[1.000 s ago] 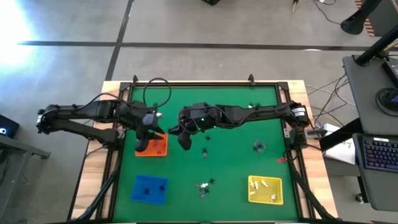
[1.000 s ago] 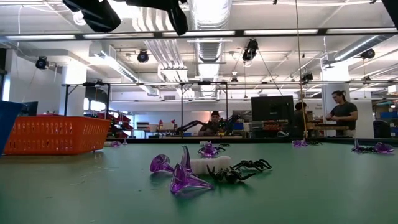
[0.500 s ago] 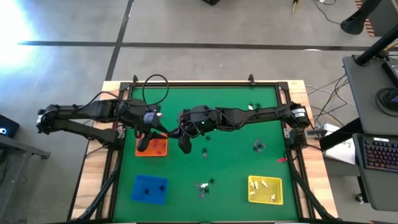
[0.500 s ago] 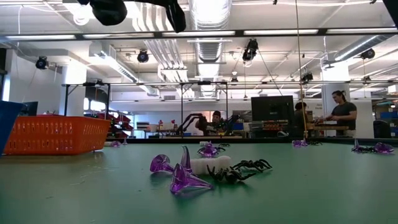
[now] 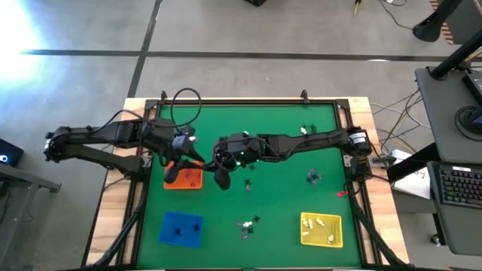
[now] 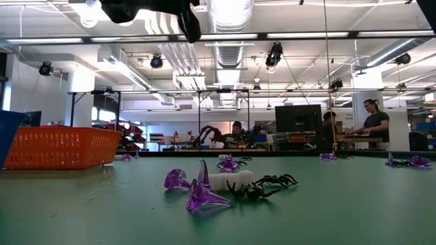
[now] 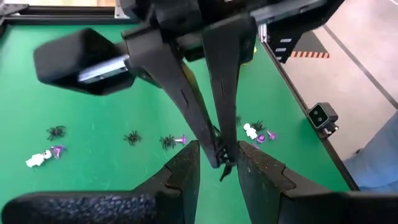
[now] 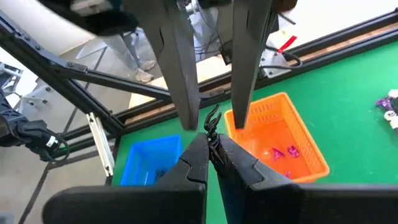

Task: Sort Halloween decoration
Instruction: Put the black spider toy into the blue bin

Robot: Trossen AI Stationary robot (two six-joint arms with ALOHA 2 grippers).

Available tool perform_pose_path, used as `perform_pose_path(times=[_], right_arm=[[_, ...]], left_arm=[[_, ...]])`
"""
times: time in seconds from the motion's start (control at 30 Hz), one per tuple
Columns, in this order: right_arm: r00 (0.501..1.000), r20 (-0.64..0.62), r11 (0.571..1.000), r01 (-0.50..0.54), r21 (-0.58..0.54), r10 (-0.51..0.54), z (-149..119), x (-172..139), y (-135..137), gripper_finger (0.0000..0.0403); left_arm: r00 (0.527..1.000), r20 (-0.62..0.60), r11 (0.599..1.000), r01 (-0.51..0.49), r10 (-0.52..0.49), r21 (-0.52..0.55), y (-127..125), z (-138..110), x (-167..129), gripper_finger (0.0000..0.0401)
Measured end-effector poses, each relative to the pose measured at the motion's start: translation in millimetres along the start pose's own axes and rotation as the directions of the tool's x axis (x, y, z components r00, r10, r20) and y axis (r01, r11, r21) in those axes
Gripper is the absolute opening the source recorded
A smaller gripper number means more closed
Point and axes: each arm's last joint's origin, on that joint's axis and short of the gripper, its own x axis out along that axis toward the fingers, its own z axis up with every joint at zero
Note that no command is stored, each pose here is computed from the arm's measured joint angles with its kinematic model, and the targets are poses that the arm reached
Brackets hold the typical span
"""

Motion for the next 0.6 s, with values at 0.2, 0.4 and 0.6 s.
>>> perform_pose_path(times=[0.2, 0.4, 0.6], right_arm=[[1.000, -0.003, 1.000, 0.002, 0.000, -0.002, -0.6, 0.2, -0.2, 0.0009], [1.000, -0.003, 1.000, 0.003, 0.000, -0.003, -0.6, 0.2, -0.4, 0.0009], [1.000, -0.004, 1.000, 0.004, 0.001, -0.004, -0.6, 0.2, -0.6, 0.0009]], left_arm=[[1.000, -0.022, 1.000, 0.001, -0.001, -0.006, 0.1, -2.0, 0.5, 0.0087], [0.999, -0.032, 1.000, 0.001, -0.001, -0.008, 0.9, -2.3, 3.8, 0.0087], [0.999, -0.038, 1.000, 0.002, -0.002, 0.003, 1.6, -2.1, 6.7, 0.0079]])
